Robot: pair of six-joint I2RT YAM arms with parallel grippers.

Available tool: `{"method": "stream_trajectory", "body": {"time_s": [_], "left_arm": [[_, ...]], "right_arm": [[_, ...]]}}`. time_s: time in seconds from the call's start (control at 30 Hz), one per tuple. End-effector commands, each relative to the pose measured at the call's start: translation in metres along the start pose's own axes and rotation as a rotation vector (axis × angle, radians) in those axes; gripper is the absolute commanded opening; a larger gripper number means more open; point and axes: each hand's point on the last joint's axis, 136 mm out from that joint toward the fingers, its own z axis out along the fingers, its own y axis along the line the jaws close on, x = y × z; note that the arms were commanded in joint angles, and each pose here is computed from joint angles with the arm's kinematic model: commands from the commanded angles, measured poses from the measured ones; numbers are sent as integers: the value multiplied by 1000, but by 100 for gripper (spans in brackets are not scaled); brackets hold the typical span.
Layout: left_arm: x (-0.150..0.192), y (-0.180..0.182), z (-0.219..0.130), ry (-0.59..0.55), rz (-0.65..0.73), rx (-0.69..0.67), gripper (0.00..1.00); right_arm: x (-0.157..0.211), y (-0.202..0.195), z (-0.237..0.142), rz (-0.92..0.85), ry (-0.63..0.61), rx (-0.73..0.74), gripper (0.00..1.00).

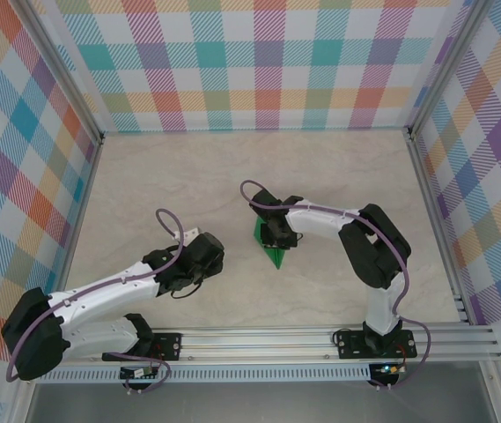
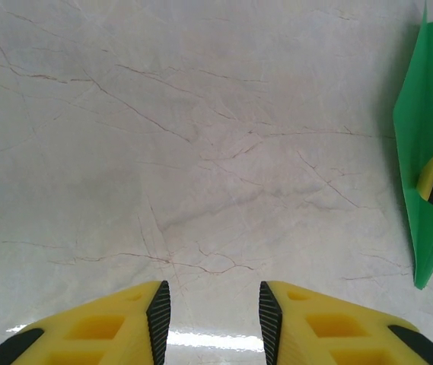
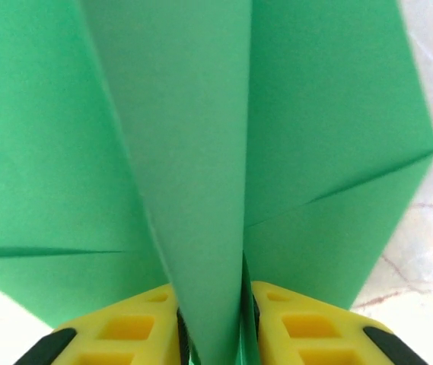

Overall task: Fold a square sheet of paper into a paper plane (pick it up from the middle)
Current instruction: Move a paper plane to the center of the table, then reset both arms

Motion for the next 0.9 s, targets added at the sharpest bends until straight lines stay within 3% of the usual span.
{"method": "stream_trajectory", "body": {"time_s": [0.0, 0.1, 0.3, 0.5, 0.57, 0.73, 0.87], "left_arm": [[-7, 11, -7, -37, 25, -35, 39], [-13, 12, -11, -60, 35, -40, 41], [-27, 18, -20, -118, 77, -83, 43], [-59, 43, -34, -226, 117, -216, 54], [-72, 53, -37, -267, 132, -267, 67], [-114, 89, -59, -415, 104, -464, 83], [-136, 110, -50, -405, 56, -504, 88]], "right_arm": [[-9, 6, -48, -25, -62, -36, 34], [-18, 8, -81, -47, -127, -67, 43], [-26, -16, -131, -61, -266, -49, 49], [-41, -103, -177, 63, -520, 75, 66], [-46, -140, -187, 128, -601, 130, 73], [-54, -218, -177, 175, -715, 279, 82], [-66, -251, -146, 173, -748, 340, 88]]}}
